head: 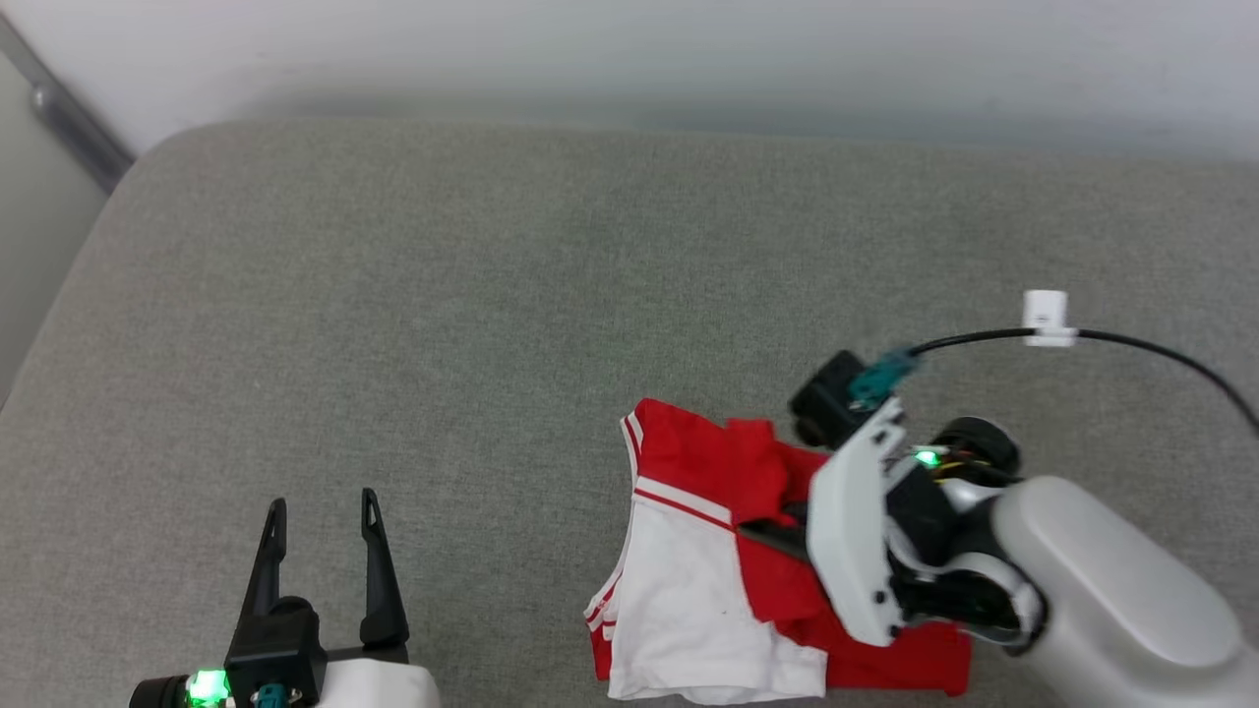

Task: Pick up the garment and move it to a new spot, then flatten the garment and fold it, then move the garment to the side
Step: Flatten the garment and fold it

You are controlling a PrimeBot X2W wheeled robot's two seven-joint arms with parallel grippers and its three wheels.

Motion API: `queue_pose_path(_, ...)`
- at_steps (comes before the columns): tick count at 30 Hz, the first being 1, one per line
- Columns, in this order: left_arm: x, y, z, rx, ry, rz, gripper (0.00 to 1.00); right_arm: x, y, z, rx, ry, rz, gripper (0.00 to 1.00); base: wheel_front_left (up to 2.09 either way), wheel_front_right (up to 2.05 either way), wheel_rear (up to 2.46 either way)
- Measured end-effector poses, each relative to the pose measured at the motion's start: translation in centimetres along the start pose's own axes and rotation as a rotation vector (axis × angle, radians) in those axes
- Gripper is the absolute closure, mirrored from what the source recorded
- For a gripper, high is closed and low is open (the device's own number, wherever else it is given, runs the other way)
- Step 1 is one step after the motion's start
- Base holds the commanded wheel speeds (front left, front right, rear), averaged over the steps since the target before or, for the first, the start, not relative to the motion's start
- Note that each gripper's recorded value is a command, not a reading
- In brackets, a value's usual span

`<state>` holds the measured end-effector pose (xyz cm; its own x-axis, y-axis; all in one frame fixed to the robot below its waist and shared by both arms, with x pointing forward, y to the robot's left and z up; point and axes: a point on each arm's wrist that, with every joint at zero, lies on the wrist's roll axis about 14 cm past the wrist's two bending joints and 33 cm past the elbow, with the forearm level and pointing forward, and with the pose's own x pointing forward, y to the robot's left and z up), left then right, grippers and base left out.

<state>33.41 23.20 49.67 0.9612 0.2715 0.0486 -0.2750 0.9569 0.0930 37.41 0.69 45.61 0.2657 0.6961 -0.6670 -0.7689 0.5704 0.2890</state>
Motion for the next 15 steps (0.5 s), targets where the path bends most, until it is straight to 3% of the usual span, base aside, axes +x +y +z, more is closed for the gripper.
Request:
queue_pose_path(10, 1.0, -0.1, -1.2, 0.003, 0.037, 0.007, 0.00, 5.9, -0.4, -3.0, -0.133, 0.204, -0.021, 1.00, 0.00, 0.00, 0.00)
queue_pose_path(15, 1.3, -0.1, -1.2, 0.000, 0.034, 0.006, 0.00, 7.0, -0.5, -4.0, -0.165, 0.222, -0.027, 1.00, 0.00, 0.00, 0.00)
